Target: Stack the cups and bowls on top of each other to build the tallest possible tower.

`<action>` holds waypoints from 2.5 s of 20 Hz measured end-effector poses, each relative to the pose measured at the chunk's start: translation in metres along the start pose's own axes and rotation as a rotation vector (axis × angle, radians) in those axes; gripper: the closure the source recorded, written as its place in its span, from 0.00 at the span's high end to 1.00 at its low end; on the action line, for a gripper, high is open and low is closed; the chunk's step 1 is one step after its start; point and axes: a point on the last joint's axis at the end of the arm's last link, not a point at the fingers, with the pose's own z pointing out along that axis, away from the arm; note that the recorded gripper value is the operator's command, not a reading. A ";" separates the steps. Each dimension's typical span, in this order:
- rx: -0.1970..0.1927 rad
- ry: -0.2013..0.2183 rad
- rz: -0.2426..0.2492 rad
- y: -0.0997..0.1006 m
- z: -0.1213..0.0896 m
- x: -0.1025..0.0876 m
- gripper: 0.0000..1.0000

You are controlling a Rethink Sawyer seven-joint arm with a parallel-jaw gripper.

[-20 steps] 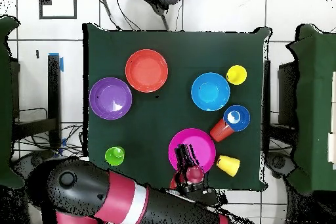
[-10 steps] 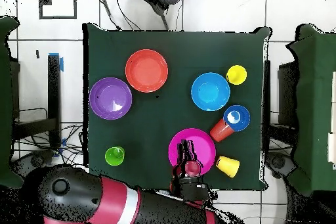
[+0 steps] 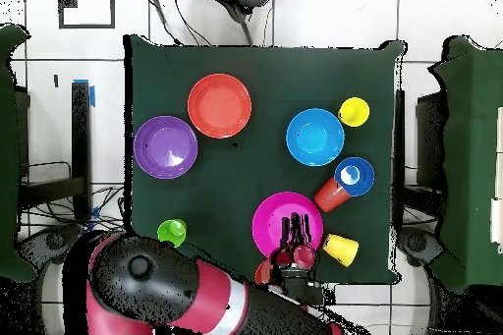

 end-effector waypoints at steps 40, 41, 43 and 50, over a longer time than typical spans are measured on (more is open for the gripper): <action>-0.341 0.564 0.458 0.063 -0.071 0.060 1.00; -0.361 0.599 0.469 0.067 -0.075 0.063 1.00; -0.384 0.639 0.482 0.071 -0.079 0.067 1.00; -0.492 0.797 0.544 0.099 -0.088 0.092 1.00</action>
